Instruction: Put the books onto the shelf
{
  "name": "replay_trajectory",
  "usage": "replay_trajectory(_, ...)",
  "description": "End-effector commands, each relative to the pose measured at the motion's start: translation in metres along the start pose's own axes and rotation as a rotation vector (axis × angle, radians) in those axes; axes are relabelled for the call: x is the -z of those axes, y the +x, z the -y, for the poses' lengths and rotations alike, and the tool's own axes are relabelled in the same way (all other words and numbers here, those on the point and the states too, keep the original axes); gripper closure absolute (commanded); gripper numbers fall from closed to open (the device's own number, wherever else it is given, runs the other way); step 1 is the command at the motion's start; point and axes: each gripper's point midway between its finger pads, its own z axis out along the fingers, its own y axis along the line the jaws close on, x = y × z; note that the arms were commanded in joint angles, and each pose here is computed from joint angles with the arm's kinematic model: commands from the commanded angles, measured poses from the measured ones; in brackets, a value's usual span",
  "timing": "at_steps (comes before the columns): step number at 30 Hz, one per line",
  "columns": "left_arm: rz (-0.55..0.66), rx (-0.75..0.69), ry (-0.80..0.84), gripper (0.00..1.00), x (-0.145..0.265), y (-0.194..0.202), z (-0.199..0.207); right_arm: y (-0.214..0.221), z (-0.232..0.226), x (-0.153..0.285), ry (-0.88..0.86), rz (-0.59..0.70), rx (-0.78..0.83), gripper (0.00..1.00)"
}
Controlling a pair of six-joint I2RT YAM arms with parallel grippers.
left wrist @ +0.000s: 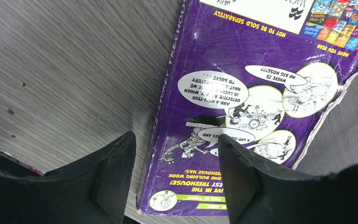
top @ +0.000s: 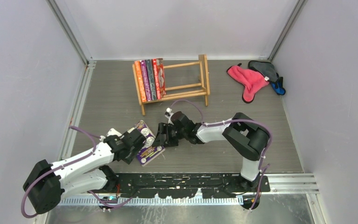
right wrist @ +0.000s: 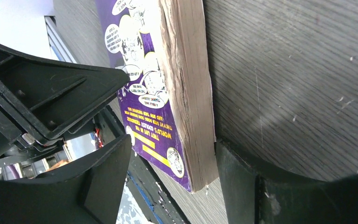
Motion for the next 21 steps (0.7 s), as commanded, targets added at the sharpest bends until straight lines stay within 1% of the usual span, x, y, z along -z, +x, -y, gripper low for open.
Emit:
replay_trajectory(1,-0.001,-0.011,-0.014,0.35,0.000,0.000,-0.007,0.019,0.018,-0.006,0.049,-0.052,-0.023,0.29)
replay_trajectory(6,-0.005,-0.012,-0.016,0.35,0.000,0.001,-0.010,0.016,0.015,-0.004,0.042,-0.037,-0.027,0.35)
replay_trajectory(10,-0.008,-0.013,-0.020,0.35,0.000,0.002,-0.012,0.016,0.013,-0.004,0.036,-0.030,-0.031,0.43)
replay_trajectory(15,-0.006,-0.012,-0.018,0.35,0.000,0.002,-0.012,0.014,0.012,-0.005,0.030,-0.027,-0.040,0.64)
replay_trajectory(16,-0.005,-0.011,-0.015,0.35,0.000,0.001,-0.012,0.014,0.011,-0.005,0.029,-0.025,-0.041,0.65)
replay_trajectory(17,-0.004,-0.010,-0.015,0.35,0.000,0.001,-0.012,0.013,0.010,-0.005,0.026,-0.024,-0.040,0.71)
replay_trajectory(21,0.004,-0.007,-0.011,0.34,0.002,-0.001,-0.011,0.010,0.007,-0.003,0.029,-0.018,-0.031,0.85)
